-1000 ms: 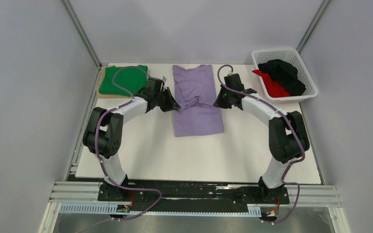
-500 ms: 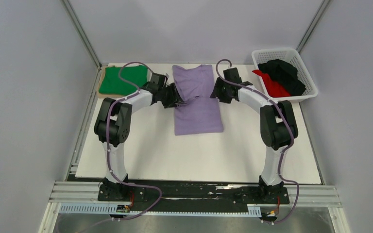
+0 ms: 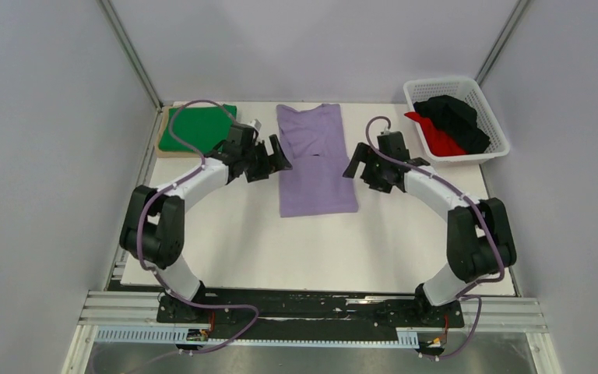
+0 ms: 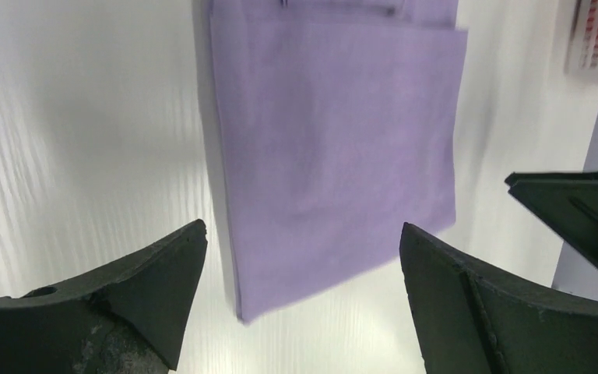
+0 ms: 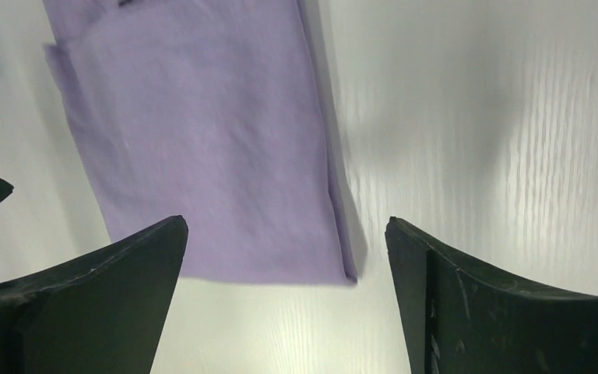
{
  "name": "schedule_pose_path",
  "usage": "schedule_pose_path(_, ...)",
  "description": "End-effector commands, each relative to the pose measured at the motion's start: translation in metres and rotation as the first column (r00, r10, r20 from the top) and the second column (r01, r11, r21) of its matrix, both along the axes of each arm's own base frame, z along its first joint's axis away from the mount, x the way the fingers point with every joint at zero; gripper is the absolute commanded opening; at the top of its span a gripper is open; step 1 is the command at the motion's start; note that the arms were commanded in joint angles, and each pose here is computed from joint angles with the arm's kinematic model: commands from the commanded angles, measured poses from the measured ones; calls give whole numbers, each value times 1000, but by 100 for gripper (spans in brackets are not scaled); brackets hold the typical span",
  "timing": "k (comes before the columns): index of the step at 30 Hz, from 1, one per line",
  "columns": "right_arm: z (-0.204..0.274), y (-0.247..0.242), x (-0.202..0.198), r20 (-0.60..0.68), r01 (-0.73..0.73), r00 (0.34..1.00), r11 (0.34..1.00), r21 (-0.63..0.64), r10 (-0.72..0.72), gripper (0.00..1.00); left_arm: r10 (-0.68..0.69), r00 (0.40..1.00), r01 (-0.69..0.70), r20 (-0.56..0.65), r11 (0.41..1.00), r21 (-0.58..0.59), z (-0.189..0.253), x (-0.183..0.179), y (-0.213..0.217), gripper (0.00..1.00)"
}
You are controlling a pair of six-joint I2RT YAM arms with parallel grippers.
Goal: Fold and stack the t-shirts
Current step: Grab one side of the 2/3 rectangular tshirt with both arms
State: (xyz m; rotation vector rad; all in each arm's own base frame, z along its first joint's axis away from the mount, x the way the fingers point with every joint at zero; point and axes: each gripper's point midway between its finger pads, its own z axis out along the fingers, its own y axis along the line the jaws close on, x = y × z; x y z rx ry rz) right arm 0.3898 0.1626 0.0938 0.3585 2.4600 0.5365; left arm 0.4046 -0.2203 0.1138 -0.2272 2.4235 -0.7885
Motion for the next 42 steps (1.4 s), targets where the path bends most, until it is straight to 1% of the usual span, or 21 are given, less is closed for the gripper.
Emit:
schedule_pose_path(1,-3,4,-44,-40,-23,999,996,84,27,99,-31,998,34,-46,997,75,-11,-66,1,100)
schedule_pose_path(2,-8,3,-52,-55,-26,998,996,87,31,98,-42,995,50,-90,995,88,-27,-85,2,100)
schedule_pose_path(3,-12,2,-59,-69,-26,997,996,89,33,97,-44,994,52,-96,995,81,-27,-94,-1,100)
schedule_pose_path(4,-17,1,-63,-78,-27,996,996,88,34,95,-33,991,44,-127,995,86,-40,-105,2,100)
schedule_pose_path(5,-20,1,-66,-85,-27,996,996,86,35,92,-36,992,46,-120,996,79,-40,-109,0,98)
schedule_pose_path(8,-29,2,-66,-94,-37,995,995,88,45,79,-18,987,31,-158,996,80,-58,-123,1,92)
schedule_pose_path(10,-35,2,-65,-106,-37,993,996,85,46,71,-13,986,26,-166,997,77,-65,-124,0,86)
schedule_pose_path(11,-37,3,-64,-107,-36,993,996,84,45,68,-10,985,23,-172,997,76,-70,-124,-1,80)
schedule_pose_path(12,-40,2,-63,-110,-33,993,996,80,42,65,-8,985,22,-175,997,75,-72,-124,-1,77)
schedule_pose_path(18,-60,2,-62,-156,-22,987,997,70,33,56,-28,978,44,-209,996,71,-90,-124,-10,55)
schedule_pose_path(20,-63,3,-65,-168,-23,985,997,77,35,52,-43,974,60,-223,996,69,-95,-125,-14,51)
schedule_pose_path(24,-66,5,-74,-191,-18,981,995,98,36,40,-51,967,76,-249,993,90,-106,-131,-18,43)
schedule_pose_path(29,-71,6,-85,-214,-22,976,994,105,44,34,-23,962,62,-271,989,138,-120,-132,-11,39)
schedule_pose_path(31,-73,7,-87,-219,-27,974,994,104,50,32,-12,961,58,-277,986,159,-126,-131,-8,34)
schedule_pose_path(33,-75,8,-86,-220,-30,974,994,101,52,27,-5,959,57,-285,983,174,-131,-130,-7,25)
schedule_pose_path(34,-76,9,-86,-220,-35,974,994,100,56,25,-2,956,58,-293,982,181,-134,-130,-6,15)
schedule_pose_path(36,-78,10,-84,-218,-35,975,995,93,55,17,-4,953,64,-302,981,186,-135,-131,-6,1)
schedule_pose_path(37,-80,9,-83,-215,-32,975,996,84,49,14,-10,955,68,-298,980,185,-133,-131,-6,0)
schedule_pose_path(39,-80,8,-84,-212,-23,976,997,72,38,3,-13,957,69,-289,980,187,-127,-133,-4,0)
schedule_pose_path(40,-78,9,-88,-213,-27,976,996,81,44,0,-11,954,74,-298,977,199,-127,-138,0,0)
schedule_pose_path(42,-72,14,-102,-213,-56,974,993,102,76,0,-13,956,79,-292,973,216,-119,-146,6,0)
